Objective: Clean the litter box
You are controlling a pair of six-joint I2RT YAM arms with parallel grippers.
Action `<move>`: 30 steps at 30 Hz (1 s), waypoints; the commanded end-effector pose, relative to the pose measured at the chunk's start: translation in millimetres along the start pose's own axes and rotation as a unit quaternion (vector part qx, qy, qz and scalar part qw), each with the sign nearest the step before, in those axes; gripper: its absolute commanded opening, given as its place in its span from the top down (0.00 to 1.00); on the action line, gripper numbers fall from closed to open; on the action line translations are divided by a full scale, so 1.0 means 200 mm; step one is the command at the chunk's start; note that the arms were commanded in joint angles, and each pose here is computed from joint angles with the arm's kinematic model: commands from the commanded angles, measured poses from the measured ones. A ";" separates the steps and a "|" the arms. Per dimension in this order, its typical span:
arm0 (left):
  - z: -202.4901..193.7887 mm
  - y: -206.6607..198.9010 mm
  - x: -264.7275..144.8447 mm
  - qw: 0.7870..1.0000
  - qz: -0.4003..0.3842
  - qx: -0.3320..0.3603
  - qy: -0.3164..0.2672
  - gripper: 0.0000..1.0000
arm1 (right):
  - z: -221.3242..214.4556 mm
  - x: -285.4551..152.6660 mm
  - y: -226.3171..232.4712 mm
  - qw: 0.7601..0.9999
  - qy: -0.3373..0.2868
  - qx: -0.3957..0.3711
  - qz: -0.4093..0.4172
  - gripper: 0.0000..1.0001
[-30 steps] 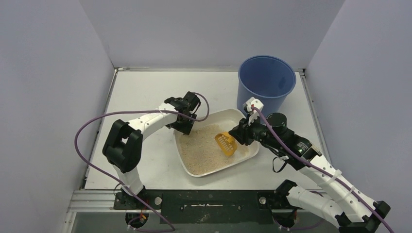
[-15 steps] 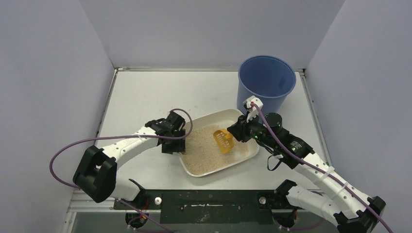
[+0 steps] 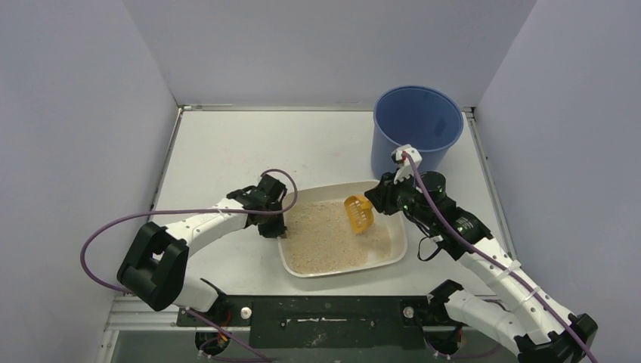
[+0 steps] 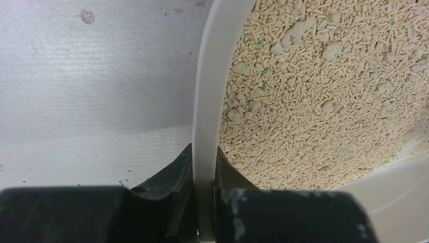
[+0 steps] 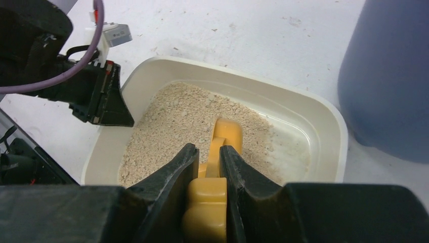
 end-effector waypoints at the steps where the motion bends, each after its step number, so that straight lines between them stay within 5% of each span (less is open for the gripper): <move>1: 0.13 0.01 -0.13 0.994 0.023 0.026 -0.100 1.00 | 0.02 -0.04 -0.04 0.999 -0.018 0.033 0.004 1.00; 18: 0.16 0.07 -0.38 0.951 -0.004 0.048 -0.305 1.00 | -0.16 -0.16 -0.06 0.985 -0.091 0.123 0.075 1.00; 30: 0.17 0.04 -0.35 0.955 -0.019 0.066 -0.288 1.00 | -0.26 -0.07 -0.12 0.968 -0.162 0.163 0.095 1.00</move>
Point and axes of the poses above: each gripper's point midway between its finger pads, its own x axis out along the fingers, its own y axis along the line the jaws close on, z = x × y, the point moved 9 cm from there along -x, back along the fingers, and after that the axes turned 7 degrees about x, right-handed, at the moved point
